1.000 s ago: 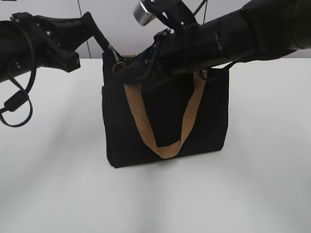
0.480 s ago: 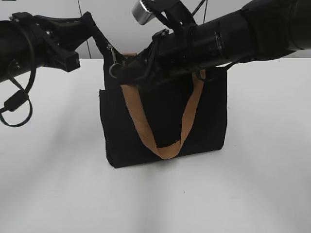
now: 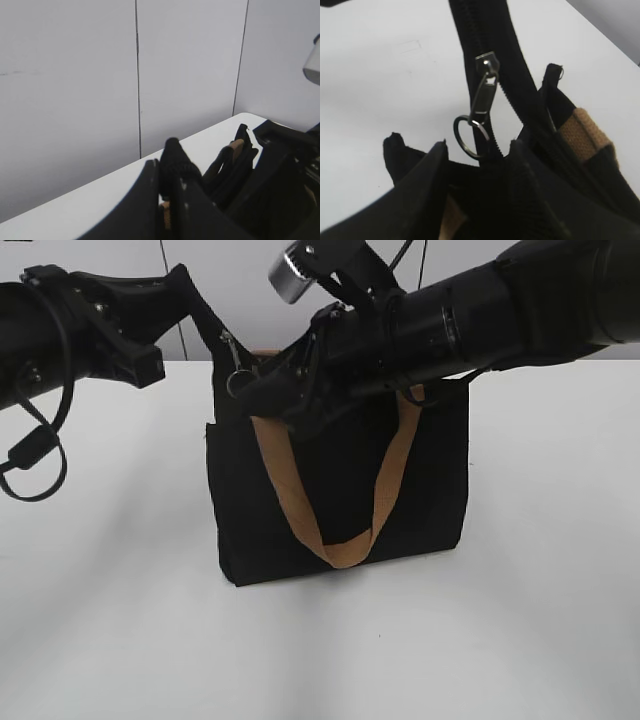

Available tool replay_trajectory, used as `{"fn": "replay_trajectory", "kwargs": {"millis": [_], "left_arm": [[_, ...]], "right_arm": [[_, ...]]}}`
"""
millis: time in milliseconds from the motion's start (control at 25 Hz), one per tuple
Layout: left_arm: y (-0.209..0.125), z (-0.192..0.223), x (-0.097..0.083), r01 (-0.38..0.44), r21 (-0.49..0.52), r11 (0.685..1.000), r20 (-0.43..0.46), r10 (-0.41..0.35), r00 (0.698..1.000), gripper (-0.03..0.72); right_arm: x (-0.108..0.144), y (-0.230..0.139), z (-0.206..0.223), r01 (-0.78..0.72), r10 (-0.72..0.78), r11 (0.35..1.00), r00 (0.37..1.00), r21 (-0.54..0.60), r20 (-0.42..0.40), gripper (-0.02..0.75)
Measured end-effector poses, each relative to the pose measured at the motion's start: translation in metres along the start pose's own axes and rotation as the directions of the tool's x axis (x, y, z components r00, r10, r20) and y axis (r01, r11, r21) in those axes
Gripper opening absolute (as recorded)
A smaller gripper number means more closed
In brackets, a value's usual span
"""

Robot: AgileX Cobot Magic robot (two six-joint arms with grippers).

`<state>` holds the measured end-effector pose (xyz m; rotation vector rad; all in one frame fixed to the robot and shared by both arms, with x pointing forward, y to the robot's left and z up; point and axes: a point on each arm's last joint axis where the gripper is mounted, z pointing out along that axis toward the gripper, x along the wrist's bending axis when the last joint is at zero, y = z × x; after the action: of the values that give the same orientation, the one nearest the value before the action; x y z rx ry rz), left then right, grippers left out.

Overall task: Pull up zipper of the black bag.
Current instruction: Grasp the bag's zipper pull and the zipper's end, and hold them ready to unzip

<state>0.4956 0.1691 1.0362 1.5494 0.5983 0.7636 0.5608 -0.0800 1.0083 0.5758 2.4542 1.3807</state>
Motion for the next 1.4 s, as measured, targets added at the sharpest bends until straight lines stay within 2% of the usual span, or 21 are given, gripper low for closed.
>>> {"fn": "replay_trajectory", "kwargs": {"millis": [360, 600, 1000, 1120, 1400], "left_arm": [[0.0, 0.0, 0.0, 0.018, 0.0, 1.0, 0.0, -0.018, 1.0, 0.019], [0.0, 0.0, 0.0, 0.017, 0.002, 1.0, 0.0, -0.017, 1.0, 0.019], [-0.001, 0.0, 0.0, 0.015, 0.008, 1.0, 0.0, -0.015, 1.0, 0.019], [-0.001, 0.0, 0.0, 0.016, 0.008, 1.0, 0.0, -0.016, 1.0, 0.019], [-0.003, 0.0, 0.0, 0.017, 0.028, 0.999, -0.006, -0.017, 1.0, 0.019]], "right_arm": [[0.0, 0.001, 0.0, 0.025, -0.025, 1.0, 1.0, -0.004, 0.0, 0.32], [-0.003, 0.018, -0.001, 0.05, -0.051, 0.997, 0.999, -0.05, -0.006, 0.321], [-0.002, 0.011, 0.006, 0.023, -0.025, 0.999, 0.999, -0.035, -0.047, 0.314], [-0.002, 0.011, 0.006, 0.021, -0.023, 0.999, 0.999, -0.035, -0.047, 0.241], [-0.004, 0.01, 0.006, -0.012, 0.012, 1.0, 1.0, -0.026, -0.028, 0.019]]}}
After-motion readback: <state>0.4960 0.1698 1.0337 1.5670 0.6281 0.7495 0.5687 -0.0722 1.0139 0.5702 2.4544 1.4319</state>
